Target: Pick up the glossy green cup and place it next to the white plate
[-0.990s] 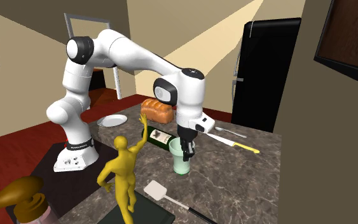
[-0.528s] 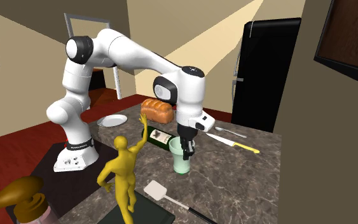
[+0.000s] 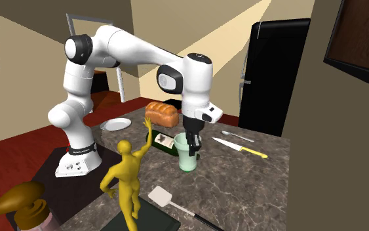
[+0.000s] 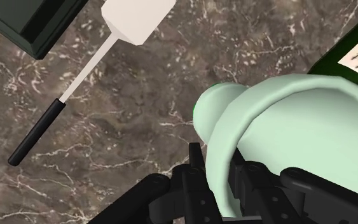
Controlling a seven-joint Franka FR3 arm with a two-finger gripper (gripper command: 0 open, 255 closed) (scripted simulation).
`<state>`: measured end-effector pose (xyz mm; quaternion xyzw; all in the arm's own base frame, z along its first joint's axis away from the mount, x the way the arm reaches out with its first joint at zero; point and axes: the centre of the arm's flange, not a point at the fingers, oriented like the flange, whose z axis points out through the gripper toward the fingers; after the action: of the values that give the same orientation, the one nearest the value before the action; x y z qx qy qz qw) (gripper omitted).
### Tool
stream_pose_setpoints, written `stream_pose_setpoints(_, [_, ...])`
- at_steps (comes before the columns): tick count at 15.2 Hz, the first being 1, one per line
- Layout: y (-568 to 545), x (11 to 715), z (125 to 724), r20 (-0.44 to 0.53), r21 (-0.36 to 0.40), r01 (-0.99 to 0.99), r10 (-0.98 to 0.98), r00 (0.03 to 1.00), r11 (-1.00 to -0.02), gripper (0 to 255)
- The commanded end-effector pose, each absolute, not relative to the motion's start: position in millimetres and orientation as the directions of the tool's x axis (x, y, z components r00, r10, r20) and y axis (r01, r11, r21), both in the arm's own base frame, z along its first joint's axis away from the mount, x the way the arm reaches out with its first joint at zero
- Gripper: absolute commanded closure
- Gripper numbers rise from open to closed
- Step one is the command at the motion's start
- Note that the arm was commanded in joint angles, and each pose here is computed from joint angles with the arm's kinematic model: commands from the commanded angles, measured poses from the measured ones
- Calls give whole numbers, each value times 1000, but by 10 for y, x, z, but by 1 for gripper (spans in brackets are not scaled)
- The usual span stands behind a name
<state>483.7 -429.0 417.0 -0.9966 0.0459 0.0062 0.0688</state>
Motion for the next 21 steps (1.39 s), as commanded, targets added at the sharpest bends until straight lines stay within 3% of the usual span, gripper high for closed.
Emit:
stream_pose_setpoints(1, [-4296,4833,4271,-19,-137,-92,-91,996,-986,255])
stream_pose_setpoints(21, [-4296,4833,5327,-19,-137,-92,-91,996,-986,255])
